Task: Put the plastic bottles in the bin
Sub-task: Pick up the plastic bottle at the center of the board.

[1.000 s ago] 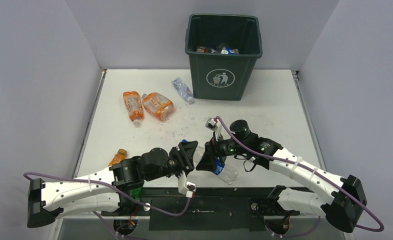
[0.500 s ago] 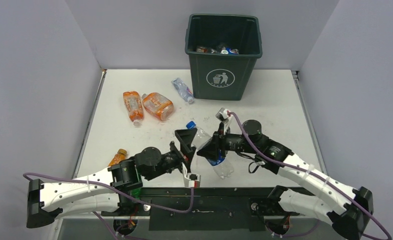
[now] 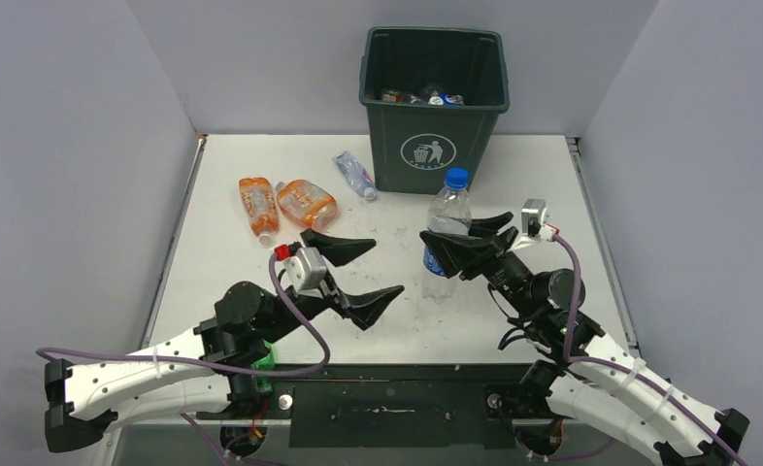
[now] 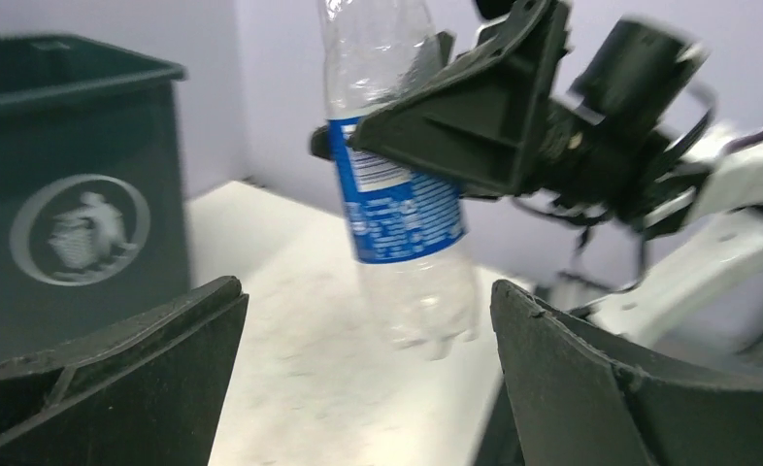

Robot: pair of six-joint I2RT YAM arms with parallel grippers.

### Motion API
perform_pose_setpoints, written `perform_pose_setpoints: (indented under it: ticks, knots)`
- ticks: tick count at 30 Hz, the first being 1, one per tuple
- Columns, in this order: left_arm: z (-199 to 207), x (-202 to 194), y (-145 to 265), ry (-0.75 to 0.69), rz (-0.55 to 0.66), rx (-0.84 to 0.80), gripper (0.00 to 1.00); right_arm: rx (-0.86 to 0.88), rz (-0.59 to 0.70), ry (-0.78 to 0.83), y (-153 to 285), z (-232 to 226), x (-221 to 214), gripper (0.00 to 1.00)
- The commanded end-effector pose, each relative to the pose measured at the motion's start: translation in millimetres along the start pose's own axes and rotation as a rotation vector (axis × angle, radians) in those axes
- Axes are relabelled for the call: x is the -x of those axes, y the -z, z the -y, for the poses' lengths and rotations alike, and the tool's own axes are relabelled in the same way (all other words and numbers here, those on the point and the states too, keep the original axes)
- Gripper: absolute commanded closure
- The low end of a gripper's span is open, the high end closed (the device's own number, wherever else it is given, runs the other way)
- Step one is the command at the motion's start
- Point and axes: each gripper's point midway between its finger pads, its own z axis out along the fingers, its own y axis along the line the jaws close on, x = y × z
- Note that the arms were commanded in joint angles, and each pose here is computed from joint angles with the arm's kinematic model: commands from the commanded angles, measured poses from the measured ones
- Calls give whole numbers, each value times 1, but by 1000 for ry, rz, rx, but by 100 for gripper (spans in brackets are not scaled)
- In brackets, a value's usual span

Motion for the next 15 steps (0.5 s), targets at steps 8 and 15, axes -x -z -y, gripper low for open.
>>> perform_pose_setpoints:
  ticks: [8,15]
  knots:
    - [27,29,-16,568,217,-203,4,151,200,-114,-7,-26,32,53]
    - [53,23,-30,528,144,-345,4,206,196,-143,-9,-35,28,53]
